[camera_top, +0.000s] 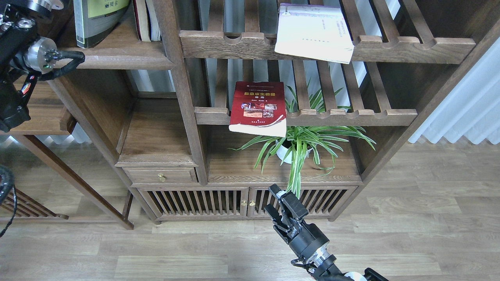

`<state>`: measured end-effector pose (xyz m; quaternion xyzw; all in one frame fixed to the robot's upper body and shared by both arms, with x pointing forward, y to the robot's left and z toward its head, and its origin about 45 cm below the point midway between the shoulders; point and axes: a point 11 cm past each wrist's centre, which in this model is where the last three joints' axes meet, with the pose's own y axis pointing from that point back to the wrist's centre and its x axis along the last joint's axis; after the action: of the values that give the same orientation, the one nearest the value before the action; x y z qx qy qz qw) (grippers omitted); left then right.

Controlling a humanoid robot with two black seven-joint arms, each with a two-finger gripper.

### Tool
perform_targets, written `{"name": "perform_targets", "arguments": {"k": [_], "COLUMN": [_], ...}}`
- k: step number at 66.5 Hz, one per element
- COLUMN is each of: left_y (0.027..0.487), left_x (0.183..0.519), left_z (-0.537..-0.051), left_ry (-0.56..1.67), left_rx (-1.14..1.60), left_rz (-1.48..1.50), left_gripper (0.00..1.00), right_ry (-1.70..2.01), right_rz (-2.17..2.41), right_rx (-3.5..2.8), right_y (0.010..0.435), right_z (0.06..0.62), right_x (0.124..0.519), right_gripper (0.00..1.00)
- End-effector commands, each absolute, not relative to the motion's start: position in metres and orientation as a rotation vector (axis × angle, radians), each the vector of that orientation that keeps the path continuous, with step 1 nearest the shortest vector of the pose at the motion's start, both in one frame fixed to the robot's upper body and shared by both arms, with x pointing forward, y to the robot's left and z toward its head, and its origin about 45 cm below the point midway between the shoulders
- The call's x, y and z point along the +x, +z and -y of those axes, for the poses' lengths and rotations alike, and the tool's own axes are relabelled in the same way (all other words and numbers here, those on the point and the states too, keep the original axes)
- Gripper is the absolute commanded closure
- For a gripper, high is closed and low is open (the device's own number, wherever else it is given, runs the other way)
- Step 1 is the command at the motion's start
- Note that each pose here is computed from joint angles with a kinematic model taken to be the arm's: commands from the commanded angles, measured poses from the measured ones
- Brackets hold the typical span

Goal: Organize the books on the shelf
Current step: 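Push the green book flat into the upper-left shelf with the left gripper, then reach the right gripper up and grasp the white book on the top slats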

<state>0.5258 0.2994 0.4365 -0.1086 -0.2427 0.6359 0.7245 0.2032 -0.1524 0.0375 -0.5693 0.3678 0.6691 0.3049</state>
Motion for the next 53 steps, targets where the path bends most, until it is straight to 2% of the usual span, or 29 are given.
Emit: {"name": "perform_targets", "arguments": {"k": [1, 12, 19, 37, 44, 53], "left_y": [0.447, 0.457, 0.456, 0.473, 0.483, 0.480], "left_x": [0.521, 0.504, 0.490, 0.446, 0.433, 0.421], "left_z": [-0.289, -0.275, -0.270, -0.332, -0.346, -0.359], "left_ry": [1.376, 1.428, 1.440, 1.434, 1.440, 1.340], "left_rx": [-0.297, -0.403, -0.425, -0.321, -0.346, -0.341], "left_rz": [0.536, 0.535, 0.554, 0.658, 0.618, 0.495], "left_gripper": [0.07, 0.06, 0.01, 0.00, 0.00, 0.00], "right_ry": [1.765, 1.750, 1.743, 1.733, 1.721, 1.666], "right_rz": [-0.968, -0.956, -0.954, -0.945, -0.939, -0.896], "right_rx": [-1.516, -1.538, -1.546, -1.470, -1.486, -1.540], "right_y": [0.039, 0.044, 0.046, 0.049, 0.054, 0.074], "right_z": [0.152, 0.151, 0.152, 0.157, 0.159, 0.164], "right_x": [0.207, 0.215, 0.218, 0.221, 0.225, 0.241], "right_gripper": [0.01, 0.02, 0.02, 0.02, 0.02, 0.06]}}
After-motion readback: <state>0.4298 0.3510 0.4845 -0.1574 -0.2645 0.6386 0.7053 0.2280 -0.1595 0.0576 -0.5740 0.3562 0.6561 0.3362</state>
